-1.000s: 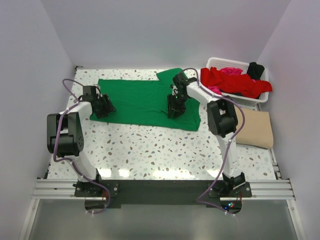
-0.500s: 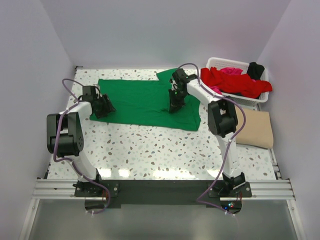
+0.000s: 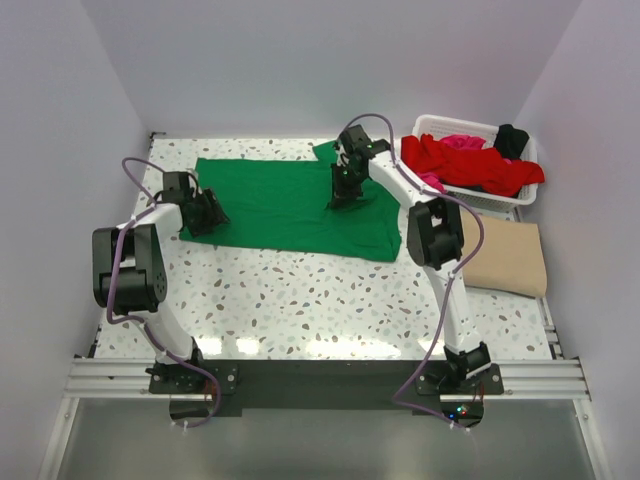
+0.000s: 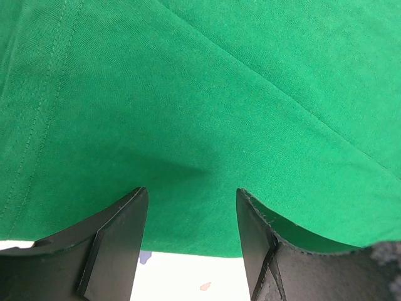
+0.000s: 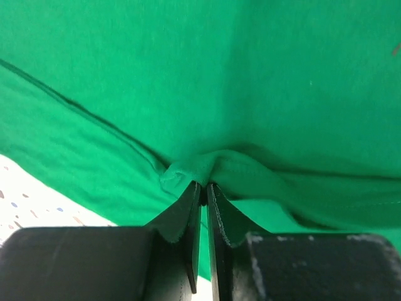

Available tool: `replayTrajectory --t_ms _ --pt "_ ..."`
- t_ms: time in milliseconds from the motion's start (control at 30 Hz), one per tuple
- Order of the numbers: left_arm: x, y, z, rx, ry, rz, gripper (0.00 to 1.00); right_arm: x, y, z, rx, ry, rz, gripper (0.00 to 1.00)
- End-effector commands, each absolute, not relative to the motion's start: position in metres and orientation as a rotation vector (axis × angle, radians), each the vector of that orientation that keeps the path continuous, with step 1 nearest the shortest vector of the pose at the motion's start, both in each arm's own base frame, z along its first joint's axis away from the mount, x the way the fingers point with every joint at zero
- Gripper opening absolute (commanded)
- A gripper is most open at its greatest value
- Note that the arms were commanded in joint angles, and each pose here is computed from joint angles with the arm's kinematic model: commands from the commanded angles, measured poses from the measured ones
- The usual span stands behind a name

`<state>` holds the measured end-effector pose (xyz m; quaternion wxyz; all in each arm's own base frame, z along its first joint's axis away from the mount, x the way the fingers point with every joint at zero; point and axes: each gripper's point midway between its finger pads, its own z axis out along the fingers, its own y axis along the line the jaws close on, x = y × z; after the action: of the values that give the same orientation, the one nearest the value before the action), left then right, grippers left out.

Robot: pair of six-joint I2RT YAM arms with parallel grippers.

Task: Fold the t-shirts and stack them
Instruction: Fold the tshirt

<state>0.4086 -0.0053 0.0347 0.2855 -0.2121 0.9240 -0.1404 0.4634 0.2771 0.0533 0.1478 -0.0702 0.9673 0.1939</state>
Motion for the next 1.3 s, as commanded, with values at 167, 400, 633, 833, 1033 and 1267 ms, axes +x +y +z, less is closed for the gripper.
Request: replayTrajectory --t_ms 167,400,633,833,1033,1267 --pt "0.414 0.0 0.039 -0.533 2.457 -0.365 0.63 0.49 0.3 0.076 -0.196 2.667 0.65 0.27" --pt "0.417 0.0 0.047 -0.529 2.432 -0.37 0.63 0.502 0.312 0.121 -0.207 2.53 0.73 0.65" --pt "0.429 -0.002 0.073 -0.514 2.343 -0.399 0.63 0.48 0.283 0.159 -0.242 2.495 0.649 0.72" --pt "0.449 -0.013 0.096 -0.488 2.273 -0.445 0.62 0.437 0.237 0.129 -0.16 2.611 0.558 0.72" --pt "0.457 -0.022 0.074 -0.489 2.31 -0.494 0.62 0.4 0.203 0.083 -0.054 2.733 0.514 0.72" --pt "0.451 -0.029 0.043 -0.55 2.349 -0.555 0.65 0.374 0.183 0.042 -0.036 2.852 0.422 0.72"
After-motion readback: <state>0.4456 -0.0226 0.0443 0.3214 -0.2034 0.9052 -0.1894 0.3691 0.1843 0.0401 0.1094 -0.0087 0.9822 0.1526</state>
